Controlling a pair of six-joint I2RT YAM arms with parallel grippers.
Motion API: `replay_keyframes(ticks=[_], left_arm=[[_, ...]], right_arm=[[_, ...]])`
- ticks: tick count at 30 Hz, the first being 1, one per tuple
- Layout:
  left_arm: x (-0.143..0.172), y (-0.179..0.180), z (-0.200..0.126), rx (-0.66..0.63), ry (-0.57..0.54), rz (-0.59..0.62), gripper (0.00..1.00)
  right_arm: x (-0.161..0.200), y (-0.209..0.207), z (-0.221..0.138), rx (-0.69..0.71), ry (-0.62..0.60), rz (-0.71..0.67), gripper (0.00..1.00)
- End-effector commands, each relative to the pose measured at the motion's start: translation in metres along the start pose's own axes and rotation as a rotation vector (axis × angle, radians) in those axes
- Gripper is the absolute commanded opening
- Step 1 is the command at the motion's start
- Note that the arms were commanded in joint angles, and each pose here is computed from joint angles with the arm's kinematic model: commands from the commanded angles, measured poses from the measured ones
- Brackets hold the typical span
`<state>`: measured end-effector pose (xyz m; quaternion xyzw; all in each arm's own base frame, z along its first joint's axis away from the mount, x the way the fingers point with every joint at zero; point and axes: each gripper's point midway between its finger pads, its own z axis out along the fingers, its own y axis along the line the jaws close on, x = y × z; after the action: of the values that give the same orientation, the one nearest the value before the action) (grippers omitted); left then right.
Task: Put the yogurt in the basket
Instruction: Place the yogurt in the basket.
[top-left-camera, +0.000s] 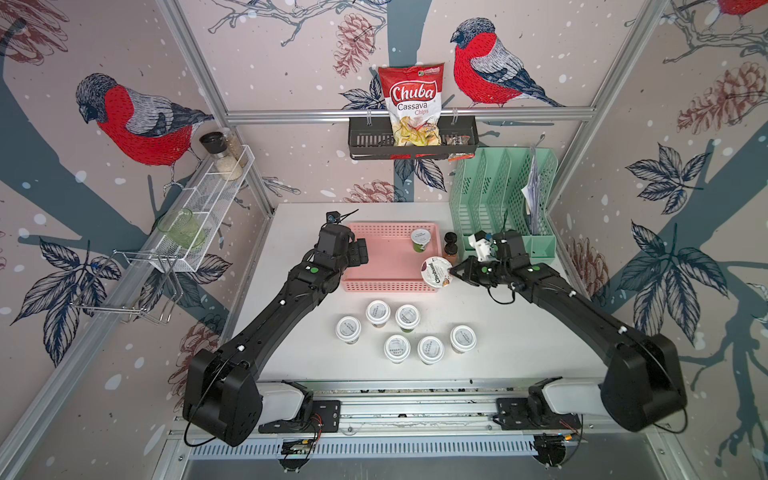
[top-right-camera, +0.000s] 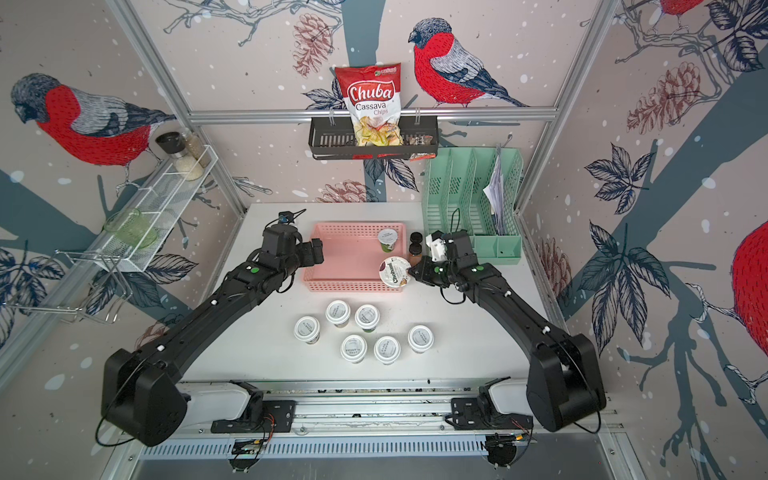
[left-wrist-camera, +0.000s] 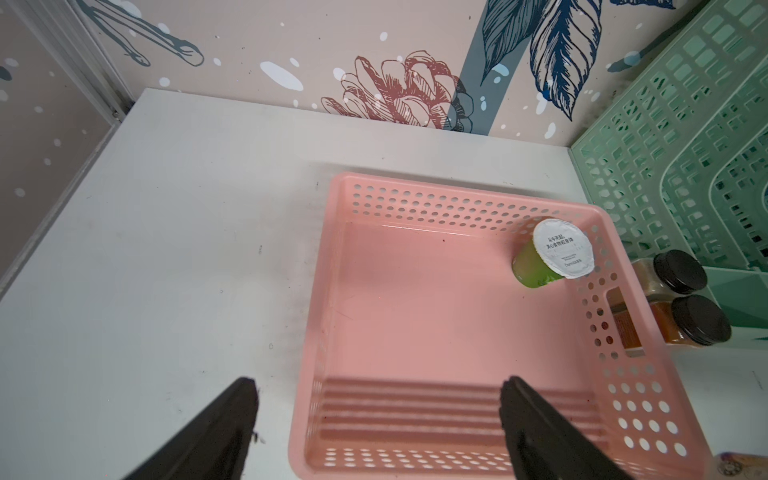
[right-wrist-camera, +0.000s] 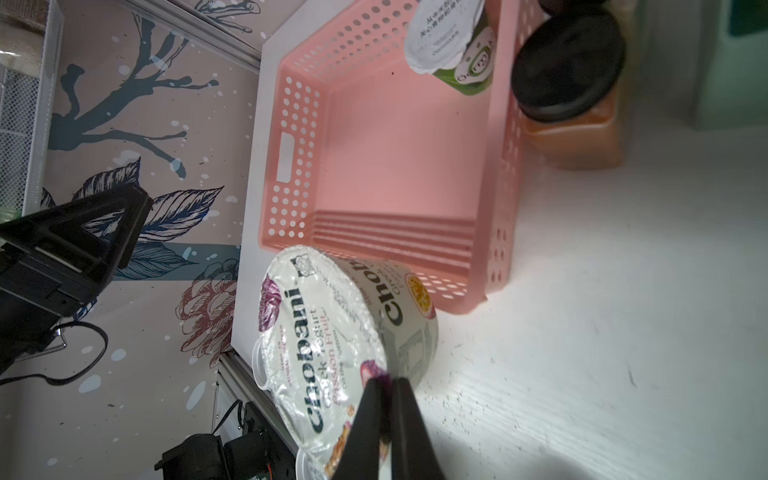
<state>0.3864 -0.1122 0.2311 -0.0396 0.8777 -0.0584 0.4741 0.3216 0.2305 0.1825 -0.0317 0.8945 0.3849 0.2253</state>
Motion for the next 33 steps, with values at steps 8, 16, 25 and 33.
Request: replay_keyframes(ticks=[8, 16, 25, 33], left_arm=[[-0.004, 0.010, -0.002, -0.053, -0.012, -0.010, 0.96], [-0.007, 0.013, -0.002, -0.061, -0.014, -0.014, 0.96], [-0.008, 0.018, -0.003, -0.071, -0.014, -0.018, 0.96], [-0.007, 0.018, 0.000, -0.066, -0.009, -0.019, 0.96]], right_arm=[[-0.063, 0.035, 0.095, -0.013, 0.049, -0.071, 0.05], [-0.093, 0.025, 0.158, 0.046, 0.059, -0.097, 0.04], [-0.103, 0.012, 0.194, 0.108, 0.079, -0.114, 0.04], [-0.103, 0.002, 0.206, 0.153, 0.085, -0.128, 0.06]])
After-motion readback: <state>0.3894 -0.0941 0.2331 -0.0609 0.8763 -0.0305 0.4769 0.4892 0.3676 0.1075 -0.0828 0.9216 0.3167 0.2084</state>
